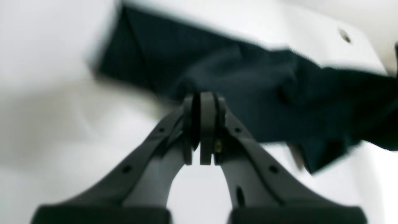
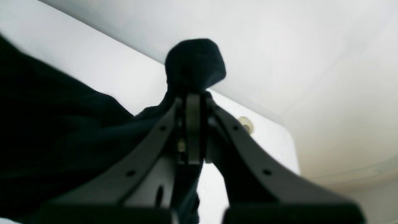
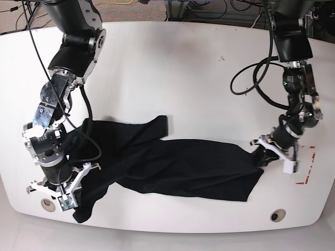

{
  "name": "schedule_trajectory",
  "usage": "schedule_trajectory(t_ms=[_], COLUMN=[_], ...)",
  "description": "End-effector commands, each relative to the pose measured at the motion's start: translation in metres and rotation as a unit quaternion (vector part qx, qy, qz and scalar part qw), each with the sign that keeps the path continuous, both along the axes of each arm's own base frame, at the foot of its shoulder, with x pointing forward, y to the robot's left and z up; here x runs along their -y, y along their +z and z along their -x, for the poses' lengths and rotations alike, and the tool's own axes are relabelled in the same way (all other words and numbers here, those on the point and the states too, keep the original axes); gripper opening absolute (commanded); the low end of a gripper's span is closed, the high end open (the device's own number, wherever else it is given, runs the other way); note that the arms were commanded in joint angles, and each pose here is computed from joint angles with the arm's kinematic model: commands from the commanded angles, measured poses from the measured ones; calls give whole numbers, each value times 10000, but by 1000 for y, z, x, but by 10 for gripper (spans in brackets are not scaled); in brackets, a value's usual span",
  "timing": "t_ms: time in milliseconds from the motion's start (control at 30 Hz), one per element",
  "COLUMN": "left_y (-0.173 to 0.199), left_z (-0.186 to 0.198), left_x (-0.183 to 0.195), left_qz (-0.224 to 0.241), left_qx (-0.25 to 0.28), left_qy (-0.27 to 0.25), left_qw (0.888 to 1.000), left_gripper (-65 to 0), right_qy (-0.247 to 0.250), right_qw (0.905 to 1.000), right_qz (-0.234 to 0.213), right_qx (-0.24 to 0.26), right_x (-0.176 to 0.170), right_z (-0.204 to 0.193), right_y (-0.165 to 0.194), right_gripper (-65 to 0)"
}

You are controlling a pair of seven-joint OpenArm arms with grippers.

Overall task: Layout the t-shirt on the table in an organized manner, then fold the t-shirt properly
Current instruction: 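Drag the grasped fabric with the left gripper away from the right gripper, then lift the shirt with both grippers and stretch it taut between them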

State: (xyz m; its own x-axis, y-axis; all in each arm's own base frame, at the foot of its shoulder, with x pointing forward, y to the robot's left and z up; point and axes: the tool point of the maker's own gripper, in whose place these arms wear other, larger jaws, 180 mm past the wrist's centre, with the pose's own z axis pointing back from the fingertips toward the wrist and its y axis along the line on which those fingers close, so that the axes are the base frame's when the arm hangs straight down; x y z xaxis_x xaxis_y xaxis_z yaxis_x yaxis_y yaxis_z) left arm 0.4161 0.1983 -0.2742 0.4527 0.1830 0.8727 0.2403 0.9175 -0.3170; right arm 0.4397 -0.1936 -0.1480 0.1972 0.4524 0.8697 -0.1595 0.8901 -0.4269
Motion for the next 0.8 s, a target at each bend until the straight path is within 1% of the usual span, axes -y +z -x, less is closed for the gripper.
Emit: schedule_trajectory(t_ms=[0,167,300,433,567,633,767], left_y=[38,72,95,121,159,178,219], left_z=[2,17,26,25,17,11,-1], left_x=[-23,-60,-87,-99,-113,-117,-122], left_qz=[-253,-654,-878,-1042,-1250,-1254,-1144], left_qx=[464,719,863,1147,1517,1718,2161], left_qy=[80,379,684,807,918,970,1074], left_qw=[9986,9945,9900,9846,9762,9723,9637], left_gripper=[-649,-649,-649,-649,-649,-649,-647], right_qy=[111,157,184,196,204,202,193], right_qw=[9993,9992,9992,9990,9983,9980,9964], right_qz=[-72,-181,-238,-258,-263,-262,-252], right_qx=[337,308,279,296,476,539,789], right_x=[-8,-17,-20,-21,-21,-20,-18], right_z=[1,3,4,3,-4,-8,-18], right_y=[18,14,10,12,28,35,61], right_gripper=[-650,-650,-650,-650,-650,-650,-650])
